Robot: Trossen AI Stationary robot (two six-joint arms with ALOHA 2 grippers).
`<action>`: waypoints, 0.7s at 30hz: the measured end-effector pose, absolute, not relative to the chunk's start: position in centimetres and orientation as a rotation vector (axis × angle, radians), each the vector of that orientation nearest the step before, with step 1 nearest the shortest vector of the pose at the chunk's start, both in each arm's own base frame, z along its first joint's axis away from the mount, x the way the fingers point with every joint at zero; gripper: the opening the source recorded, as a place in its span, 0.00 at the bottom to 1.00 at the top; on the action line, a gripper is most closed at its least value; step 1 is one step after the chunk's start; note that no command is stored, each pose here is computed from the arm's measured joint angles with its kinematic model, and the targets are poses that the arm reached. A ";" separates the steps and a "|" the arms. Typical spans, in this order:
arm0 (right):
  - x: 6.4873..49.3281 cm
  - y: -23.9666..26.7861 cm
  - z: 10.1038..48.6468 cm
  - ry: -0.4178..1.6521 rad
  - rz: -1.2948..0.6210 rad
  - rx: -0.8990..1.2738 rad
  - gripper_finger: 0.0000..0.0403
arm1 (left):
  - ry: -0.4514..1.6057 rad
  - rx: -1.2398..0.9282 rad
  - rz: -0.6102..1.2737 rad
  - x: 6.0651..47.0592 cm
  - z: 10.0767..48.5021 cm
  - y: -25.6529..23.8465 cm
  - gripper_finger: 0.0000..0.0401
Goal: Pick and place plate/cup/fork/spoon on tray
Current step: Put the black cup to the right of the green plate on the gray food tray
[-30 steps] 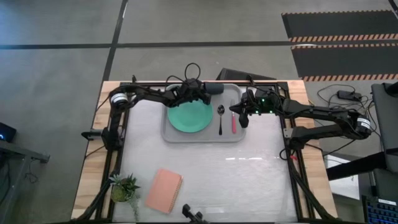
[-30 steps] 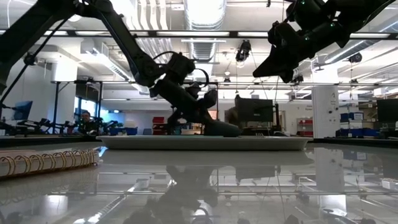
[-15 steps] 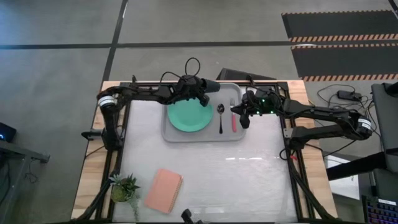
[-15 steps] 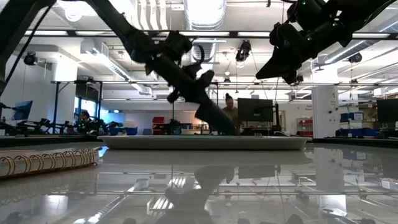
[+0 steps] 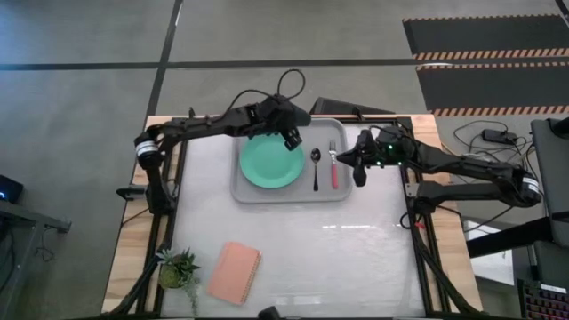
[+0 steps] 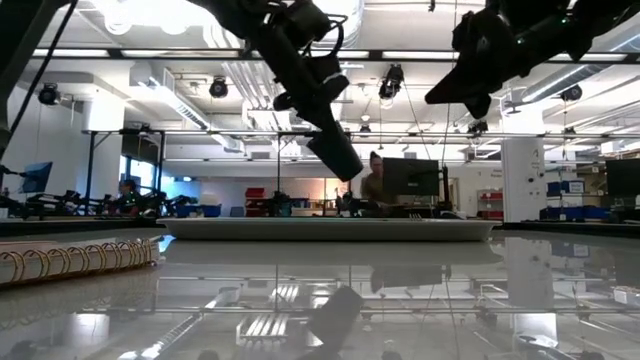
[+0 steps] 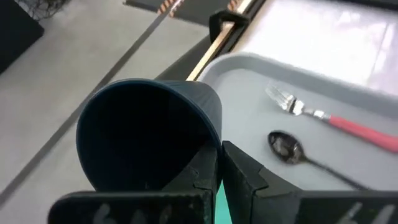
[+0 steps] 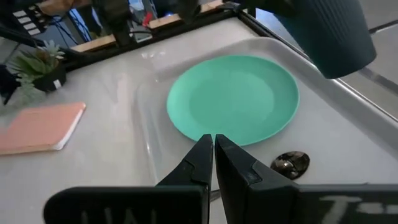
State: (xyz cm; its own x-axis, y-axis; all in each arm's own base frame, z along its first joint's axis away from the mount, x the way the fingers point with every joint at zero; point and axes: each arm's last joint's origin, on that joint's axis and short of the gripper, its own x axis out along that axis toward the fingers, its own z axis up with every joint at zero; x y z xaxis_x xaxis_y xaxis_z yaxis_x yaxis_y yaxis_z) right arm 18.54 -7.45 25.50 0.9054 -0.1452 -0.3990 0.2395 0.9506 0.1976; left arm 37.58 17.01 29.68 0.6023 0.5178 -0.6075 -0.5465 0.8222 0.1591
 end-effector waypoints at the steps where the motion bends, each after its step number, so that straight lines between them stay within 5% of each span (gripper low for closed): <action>1: 18.4 -7.3 25.5 0.387 -0.198 0.247 0.02 | 0.700 -0.040 0.614 37.7 29.8 17.1 0.00; 14: 17.7 -7.0 24.9 0.375 -0.198 0.260 0.02 | 0.818 -0.053 0.553 41.8 30.3 18.8 0.00; 21: 17.6 -6.9 24.6 0.385 -0.197 0.254 0.02 | 0.927 -0.073 0.542 42.7 27.4 19.3 0.00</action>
